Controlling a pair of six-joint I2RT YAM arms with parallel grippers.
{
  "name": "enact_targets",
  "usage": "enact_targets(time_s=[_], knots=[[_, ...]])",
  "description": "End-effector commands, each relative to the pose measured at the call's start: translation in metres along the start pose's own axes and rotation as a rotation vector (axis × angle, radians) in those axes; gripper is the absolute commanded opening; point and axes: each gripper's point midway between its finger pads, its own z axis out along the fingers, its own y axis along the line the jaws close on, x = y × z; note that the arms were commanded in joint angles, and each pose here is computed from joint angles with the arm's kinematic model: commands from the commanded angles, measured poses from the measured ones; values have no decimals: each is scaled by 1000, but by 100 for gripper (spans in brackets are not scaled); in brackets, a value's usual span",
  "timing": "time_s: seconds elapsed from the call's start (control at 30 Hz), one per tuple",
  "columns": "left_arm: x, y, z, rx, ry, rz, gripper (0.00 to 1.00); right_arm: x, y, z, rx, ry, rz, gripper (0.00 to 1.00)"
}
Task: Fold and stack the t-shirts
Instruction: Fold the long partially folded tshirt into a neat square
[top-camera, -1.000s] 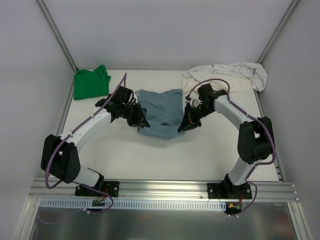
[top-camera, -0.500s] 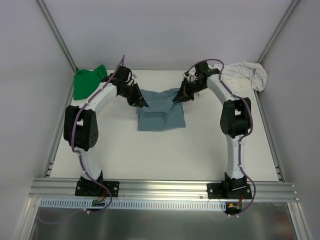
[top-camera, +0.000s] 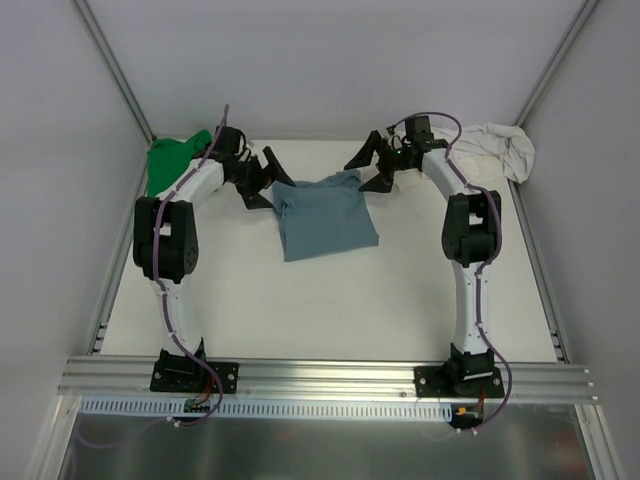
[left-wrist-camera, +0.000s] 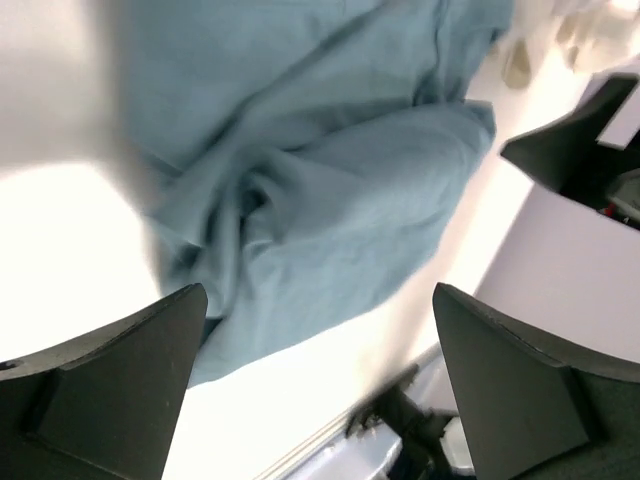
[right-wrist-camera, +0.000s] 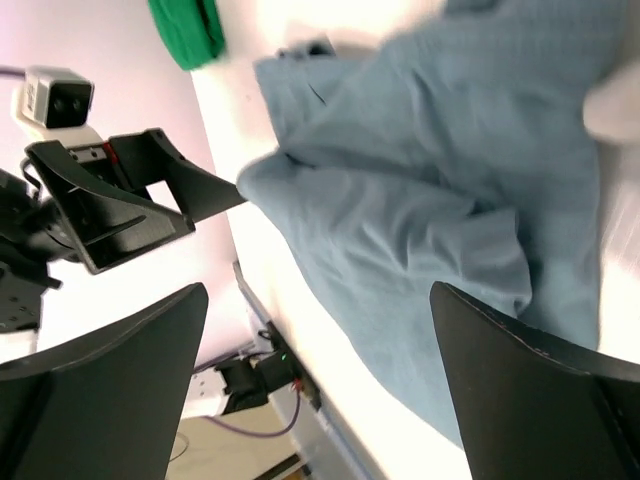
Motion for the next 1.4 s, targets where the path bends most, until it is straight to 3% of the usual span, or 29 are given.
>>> enact_targets(time_s=[0.0, 0.07, 0.33, 0.57, 0.67, 1.0, 1.1, 1.17, 1.23, 1.37], knots=[[-41, -32, -53, 86, -333, 112, 99, -26, 63, -31, -132, -133, -193, 99], [-42, -52, -78, 143, -406, 162, 99, -23, 63, -36, -116, -138, -207, 100], [22, -85, -84, 273, -233, 162, 99, 28, 48, -56, -77, -82, -169, 100], [76, -84, -46, 212, -39, 164, 99, 59, 38, -56, -67, -29, -143, 99], [77, -71, -32, 144, -14, 161, 99, 57, 37, -53, -55, -26, -143, 100], [28, -41, -22, -31, -141, 256, 99, 29, 30, -39, -4, -30, -126, 99], [11, -40, -28, -52, -232, 348, 99, 22, 24, -46, 85, -74, -227, 99], [7, -39, -35, -61, -281, 447, 99, 10, 25, -60, 224, -138, -415, 100], [3, -45, -41, -38, -322, 539, 99, 9, 18, -75, 351, -150, -493, 99], [6, -54, -68, -50, -352, 821, 99, 8, 44, -114, 449, -224, -676, 99]])
